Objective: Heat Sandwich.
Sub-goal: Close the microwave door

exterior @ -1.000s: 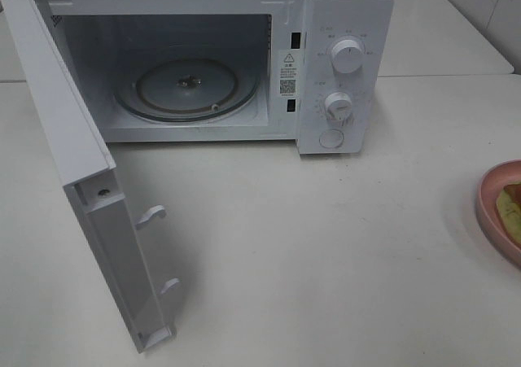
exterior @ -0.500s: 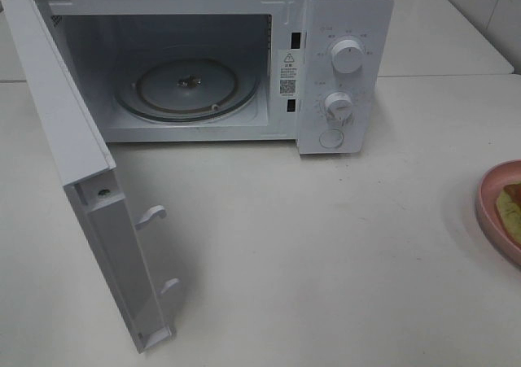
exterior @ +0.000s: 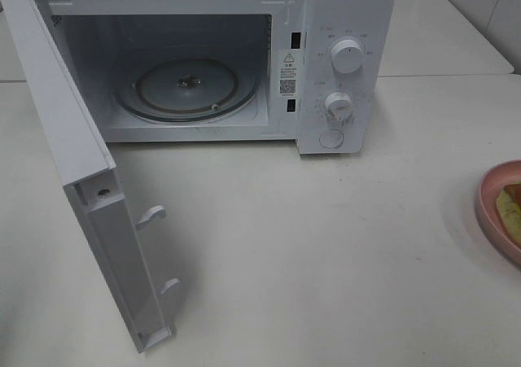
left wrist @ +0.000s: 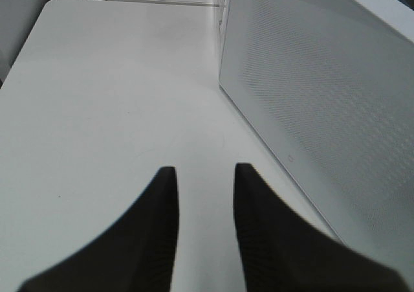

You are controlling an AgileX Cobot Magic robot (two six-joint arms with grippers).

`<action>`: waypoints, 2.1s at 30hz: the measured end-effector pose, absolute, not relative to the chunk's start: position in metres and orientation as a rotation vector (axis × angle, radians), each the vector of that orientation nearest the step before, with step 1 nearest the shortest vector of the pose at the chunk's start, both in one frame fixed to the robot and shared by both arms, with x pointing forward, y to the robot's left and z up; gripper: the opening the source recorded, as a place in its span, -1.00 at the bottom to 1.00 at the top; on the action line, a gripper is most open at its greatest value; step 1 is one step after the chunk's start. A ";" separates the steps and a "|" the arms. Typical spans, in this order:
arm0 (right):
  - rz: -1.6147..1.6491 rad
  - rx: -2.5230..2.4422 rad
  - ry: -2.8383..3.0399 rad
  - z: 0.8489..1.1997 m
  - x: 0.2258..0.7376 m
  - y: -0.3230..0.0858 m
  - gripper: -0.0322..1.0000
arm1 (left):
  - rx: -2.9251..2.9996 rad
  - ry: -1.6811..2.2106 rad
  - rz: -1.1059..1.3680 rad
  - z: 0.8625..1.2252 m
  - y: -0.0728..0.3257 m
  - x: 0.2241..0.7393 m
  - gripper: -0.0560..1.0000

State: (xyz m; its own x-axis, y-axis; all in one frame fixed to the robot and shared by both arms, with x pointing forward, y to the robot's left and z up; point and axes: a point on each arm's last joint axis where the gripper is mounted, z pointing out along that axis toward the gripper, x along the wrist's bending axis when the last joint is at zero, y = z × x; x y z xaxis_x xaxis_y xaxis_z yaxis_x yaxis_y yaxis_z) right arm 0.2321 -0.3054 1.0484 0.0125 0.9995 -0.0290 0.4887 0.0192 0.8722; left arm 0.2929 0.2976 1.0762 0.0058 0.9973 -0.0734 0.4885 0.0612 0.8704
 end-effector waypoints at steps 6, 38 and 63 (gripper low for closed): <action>0.889 1.562 1.570 1.048 0.232 -0.305 0.55 | 1.545 1.618 0.829 1.073 0.298 0.324 -0.82; 0.889 1.562 1.570 1.048 0.232 -0.305 0.55 | 1.508 1.247 1.089 0.984 0.293 0.440 -0.89; 0.889 1.562 1.570 1.048 0.232 -0.305 0.55 | 1.450 1.034 0.785 0.946 0.255 0.473 -0.89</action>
